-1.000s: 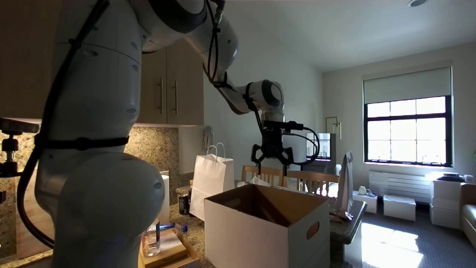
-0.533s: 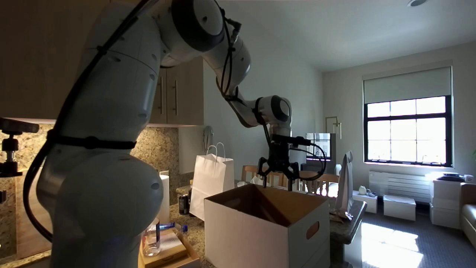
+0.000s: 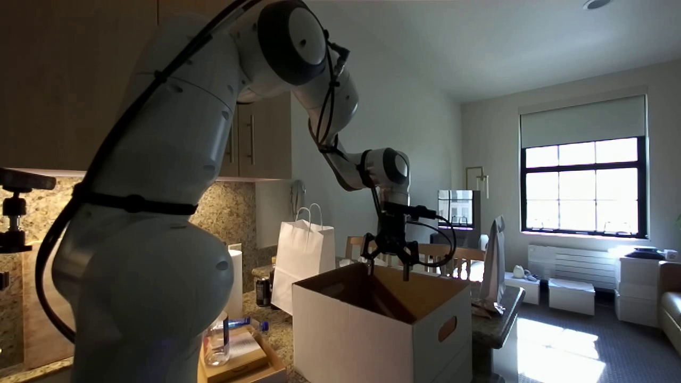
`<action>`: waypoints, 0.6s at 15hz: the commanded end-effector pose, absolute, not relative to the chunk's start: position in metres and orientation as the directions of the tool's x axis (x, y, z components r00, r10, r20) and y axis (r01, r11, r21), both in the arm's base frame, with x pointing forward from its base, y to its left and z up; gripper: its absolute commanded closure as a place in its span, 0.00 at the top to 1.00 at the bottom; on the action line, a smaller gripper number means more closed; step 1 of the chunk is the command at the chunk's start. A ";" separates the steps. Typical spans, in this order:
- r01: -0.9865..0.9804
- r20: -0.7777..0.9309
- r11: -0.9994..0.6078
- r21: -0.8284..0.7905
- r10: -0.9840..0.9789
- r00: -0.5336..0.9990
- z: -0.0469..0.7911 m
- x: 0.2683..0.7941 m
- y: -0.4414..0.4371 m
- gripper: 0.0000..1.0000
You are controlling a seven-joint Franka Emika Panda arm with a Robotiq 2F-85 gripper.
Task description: Remove the bottles from the box and put them on the table
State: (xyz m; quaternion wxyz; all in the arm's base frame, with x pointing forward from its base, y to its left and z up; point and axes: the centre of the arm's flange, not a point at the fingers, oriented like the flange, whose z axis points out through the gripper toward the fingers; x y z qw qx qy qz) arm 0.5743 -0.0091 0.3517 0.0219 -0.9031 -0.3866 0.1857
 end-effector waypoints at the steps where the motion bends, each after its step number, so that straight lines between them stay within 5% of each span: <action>1: 0.690 -0.319 -0.700 -0.183 0.706 0.632 0.352 0.574 -0.009 1.00; 9: 0.688 -0.303 -0.712 -0.142 0.693 0.654 0.335 0.592 0.006 1.00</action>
